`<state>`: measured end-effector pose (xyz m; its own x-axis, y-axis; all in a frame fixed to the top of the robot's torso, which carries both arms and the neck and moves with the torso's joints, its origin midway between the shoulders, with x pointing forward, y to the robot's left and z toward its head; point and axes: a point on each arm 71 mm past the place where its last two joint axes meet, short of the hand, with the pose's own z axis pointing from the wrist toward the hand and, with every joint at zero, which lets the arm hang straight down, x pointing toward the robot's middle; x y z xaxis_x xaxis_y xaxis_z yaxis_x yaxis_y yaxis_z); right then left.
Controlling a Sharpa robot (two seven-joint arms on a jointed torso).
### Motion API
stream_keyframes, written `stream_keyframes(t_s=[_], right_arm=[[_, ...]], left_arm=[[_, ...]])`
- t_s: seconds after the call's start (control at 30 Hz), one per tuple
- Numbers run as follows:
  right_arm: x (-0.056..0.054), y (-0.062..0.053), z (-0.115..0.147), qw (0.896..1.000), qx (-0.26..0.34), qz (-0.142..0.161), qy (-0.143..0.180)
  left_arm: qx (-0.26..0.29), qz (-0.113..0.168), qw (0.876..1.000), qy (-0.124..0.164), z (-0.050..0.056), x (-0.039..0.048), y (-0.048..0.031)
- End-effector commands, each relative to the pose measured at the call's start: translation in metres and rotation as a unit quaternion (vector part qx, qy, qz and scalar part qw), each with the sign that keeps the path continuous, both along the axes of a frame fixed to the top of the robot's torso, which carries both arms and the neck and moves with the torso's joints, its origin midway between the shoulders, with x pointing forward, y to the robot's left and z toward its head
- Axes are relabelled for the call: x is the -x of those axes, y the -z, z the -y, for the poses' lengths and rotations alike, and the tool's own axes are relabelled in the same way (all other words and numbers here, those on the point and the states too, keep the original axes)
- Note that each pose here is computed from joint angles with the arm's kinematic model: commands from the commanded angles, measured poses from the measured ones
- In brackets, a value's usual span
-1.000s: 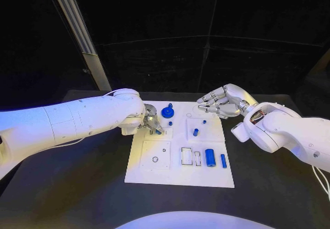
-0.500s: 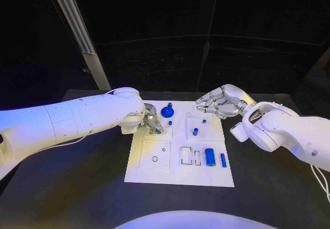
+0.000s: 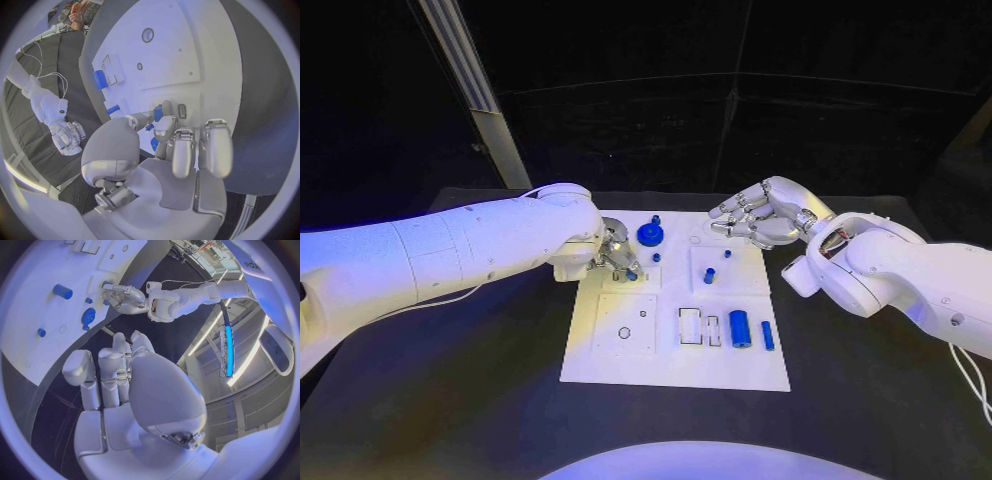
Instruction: Assemble the parts on the task board
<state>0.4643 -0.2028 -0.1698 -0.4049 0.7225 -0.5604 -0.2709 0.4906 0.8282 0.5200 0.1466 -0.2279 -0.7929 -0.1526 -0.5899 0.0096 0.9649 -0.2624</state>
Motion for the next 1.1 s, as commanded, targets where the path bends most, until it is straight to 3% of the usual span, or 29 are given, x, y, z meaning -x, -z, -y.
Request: stream_keyframes(t_s=[0.03, 1.1], right_arm=[[0.0000, -0.0010, -0.0012, 1.000, -0.001, 0.000, -0.005], [0.0001, -0.0007, -0.0021, 1.000, 0.000, -0.002, -0.006]], left_arm=[[0.002, -0.004, 1.000, 0.007, 0.0010, 0.0007, 0.0014], [-0.008, -0.018, 1.000, 0.018, 0.0029, -0.0004, 0.0023]])
